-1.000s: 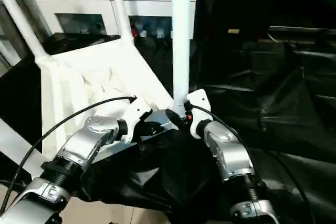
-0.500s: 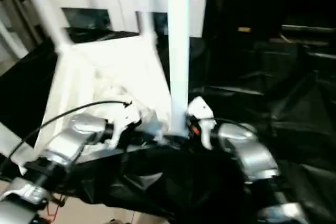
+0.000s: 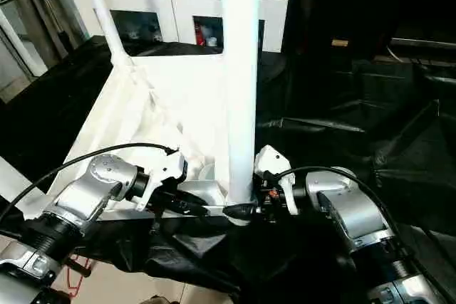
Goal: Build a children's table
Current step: Rotate leg to tighten
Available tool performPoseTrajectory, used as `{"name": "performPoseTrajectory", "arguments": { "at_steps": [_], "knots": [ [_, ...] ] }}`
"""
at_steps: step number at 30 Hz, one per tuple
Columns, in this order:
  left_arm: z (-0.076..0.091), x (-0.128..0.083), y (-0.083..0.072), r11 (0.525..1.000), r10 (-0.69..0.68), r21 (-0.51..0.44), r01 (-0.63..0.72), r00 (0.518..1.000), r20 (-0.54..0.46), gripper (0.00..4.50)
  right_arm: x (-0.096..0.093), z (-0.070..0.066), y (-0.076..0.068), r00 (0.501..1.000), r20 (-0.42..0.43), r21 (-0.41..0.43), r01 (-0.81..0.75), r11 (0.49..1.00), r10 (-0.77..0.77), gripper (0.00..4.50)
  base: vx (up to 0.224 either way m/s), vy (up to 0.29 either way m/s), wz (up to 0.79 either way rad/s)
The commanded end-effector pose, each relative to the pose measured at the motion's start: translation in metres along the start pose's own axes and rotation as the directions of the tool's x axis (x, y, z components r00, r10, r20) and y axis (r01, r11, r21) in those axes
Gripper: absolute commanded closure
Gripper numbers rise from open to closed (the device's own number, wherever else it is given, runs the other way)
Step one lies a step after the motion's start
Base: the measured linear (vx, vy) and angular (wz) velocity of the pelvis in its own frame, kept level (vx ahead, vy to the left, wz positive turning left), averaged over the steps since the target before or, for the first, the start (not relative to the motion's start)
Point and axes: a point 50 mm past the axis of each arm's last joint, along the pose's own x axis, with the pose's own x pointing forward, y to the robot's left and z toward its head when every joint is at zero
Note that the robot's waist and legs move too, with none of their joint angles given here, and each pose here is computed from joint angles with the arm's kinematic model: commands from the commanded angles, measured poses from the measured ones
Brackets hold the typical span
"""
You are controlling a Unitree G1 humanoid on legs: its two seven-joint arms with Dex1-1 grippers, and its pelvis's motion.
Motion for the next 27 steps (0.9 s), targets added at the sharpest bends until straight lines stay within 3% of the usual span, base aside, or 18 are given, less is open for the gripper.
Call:
{"name": "performPoseTrajectory", "arguments": {
  "at_steps": [1,5,8,13,14,16,19,23,24,27],
  "knots": [
    [0.011,0.002,0.0,0.999,-0.032,0.038,0.03,0.999,0.034,4.5,0.008,-0.002,0.008,0.998,-0.006,0.009,-0.06,0.998,0.06,1.69,0.0,0.0,0.0],
    [0.009,0.001,0.001,1.0,-0.006,0.026,0.005,0.999,0.034,4.5,0.01,-0.003,0.01,0.999,0.004,0.014,-0.048,0.999,0.048,1.79,0.0,0.0,0.0],
    [0.01,0.002,0.007,0.997,0.071,0.002,-0.072,0.996,0.051,4.5,0.018,-0.006,0.003,0.996,0.045,0.022,0.074,0.997,-0.075,1.83,0.0,0.0,0.0],
    [0.025,0.014,0.018,0.972,0.232,-0.086,-0.221,0.961,0.149,4.5,0.036,-0.01,-0.023,0.903,0.069,0.162,0.409,0.898,-0.424,1.85,0.0,0.0,0.0],
    [0.025,0.014,0.018,0.972,0.232,-0.086,-0.221,0.961,0.149,4.5,0.036,-0.01,-0.023,0.903,0.069,0.162,0.409,0.898,-0.424,1.86,0.0,0.0,0.0],
    [0.029,0.032,0.021,0.949,0.306,-0.12,-0.291,0.941,0.141,4.5,0.054,-0.009,-0.026,0.854,0.038,0.239,0.496,0.835,-0.518,1.86,0.0,0.0,0.0],
    [0.033,0.041,0.024,0.93,0.359,-0.141,-0.34,0.923,0.141,4.5,0.065,-0.008,-0.027,0.822,0.017,0.264,0.545,0.796,-0.569,1.86,0.0,0.0,0.0],
    [0.04,0.05,0.023,0.928,0.364,-0.147,-0.343,0.918,0.156,4.5,0.078,-0.001,-0.024,0.817,0.046,0.256,0.547,0.797,-0.575,1.86,0.0,0.0,0.0],
    [0.04,0.05,0.023,0.928,0.364,-0.147,-0.343,0.918,0.156,4.5,0.078,-0.001,-0.024,0.817,0.046,0.256,0.547,0.797,-0.575,1.16,0.0,0.0,0.0],
    [0.039,0.049,0.022,0.933,0.353,-0.129,-0.336,0.923,0.152,4.5,0.08,0.001,-0.022,0.833,0.067,0.27,0.514,0.814,-0.549,0.96,0.0,0.0,0.0]
  ]
}}
